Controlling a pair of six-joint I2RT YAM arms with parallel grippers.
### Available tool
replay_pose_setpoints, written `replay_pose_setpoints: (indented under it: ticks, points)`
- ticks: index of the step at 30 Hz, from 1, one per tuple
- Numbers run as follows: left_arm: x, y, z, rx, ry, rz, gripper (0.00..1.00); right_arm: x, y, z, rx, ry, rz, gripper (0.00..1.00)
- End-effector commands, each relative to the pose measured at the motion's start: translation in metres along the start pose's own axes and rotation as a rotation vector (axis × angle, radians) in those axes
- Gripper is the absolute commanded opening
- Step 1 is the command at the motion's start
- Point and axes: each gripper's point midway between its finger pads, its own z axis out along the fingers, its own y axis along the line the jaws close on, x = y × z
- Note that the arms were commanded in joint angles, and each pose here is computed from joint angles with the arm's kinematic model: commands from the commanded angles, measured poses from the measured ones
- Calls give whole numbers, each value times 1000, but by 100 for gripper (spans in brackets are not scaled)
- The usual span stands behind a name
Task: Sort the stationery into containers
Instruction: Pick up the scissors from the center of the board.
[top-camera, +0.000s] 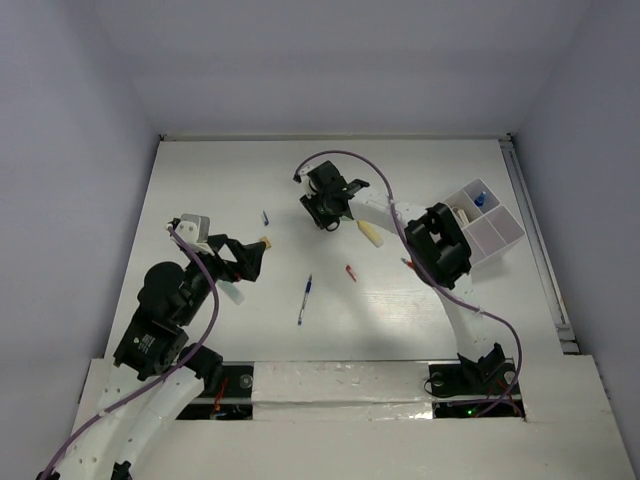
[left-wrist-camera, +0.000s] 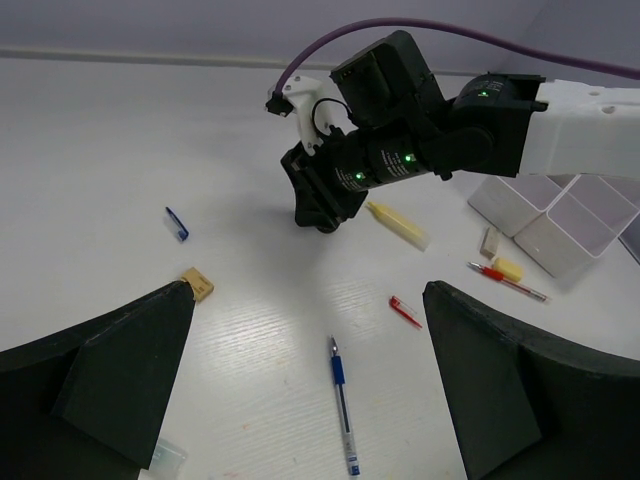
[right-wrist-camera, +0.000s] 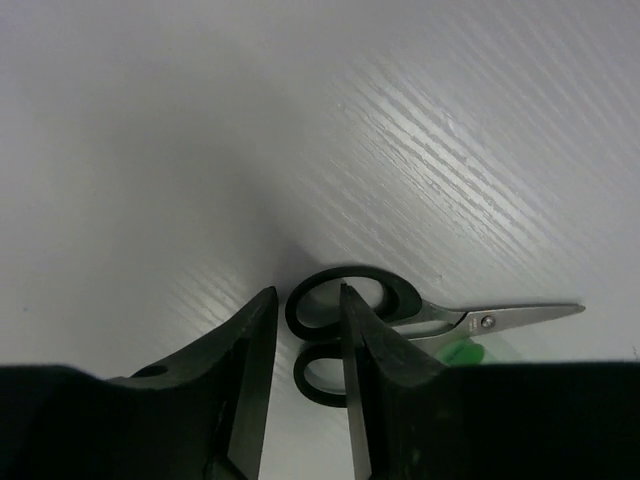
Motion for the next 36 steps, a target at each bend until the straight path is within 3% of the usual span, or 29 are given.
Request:
replay_pose_setpoints:
  ticks: [1, 6, 7, 10, 13, 18, 23, 26, 27, 30, 36]
  points:
    - [-15, -5, 2, 21, -51, 8, 99, -6, 3, 2, 14, 1, -36, 36]
    - [-15, -10, 1, 48, -47, 9, 99, 6, 12, 12, -7, 44, -15, 21]
    - [-14, -10, 1, 51, -46, 9, 99, 6, 15, 12, -19, 45, -7, 12]
    - [-15, -10, 0, 52, -47, 9, 99, 6, 22, 13, -25, 47, 29, 0]
    - [-15, -11, 0, 53, -47, 9, 99, -5, 29, 8, -48, 11, 98, 0]
    - [-12, -12, 2, 60, -38, 6, 99, -64, 40, -24, -111, -203, 270, 0]
    - [-7, -15, 7, 75, -9, 6, 99, -139, 55, -110, -259, -493, 394, 0]
    - [-7, -16, 7, 81, -7, 0, 99, -143, 62, -141, -323, -543, 464, 0]
    - [-6, -17, 8, 84, -6, -3, 99, -162, 63, -174, -362, -629, 497, 0]
    - [-7, -19, 11, 92, -4, -24, 99, -163, 70, -217, -450, -691, 565, 0]
    - [-13, -36, 29, 147, -26, -176, 97, -146, 79, -276, -593, -780, 705, 0]
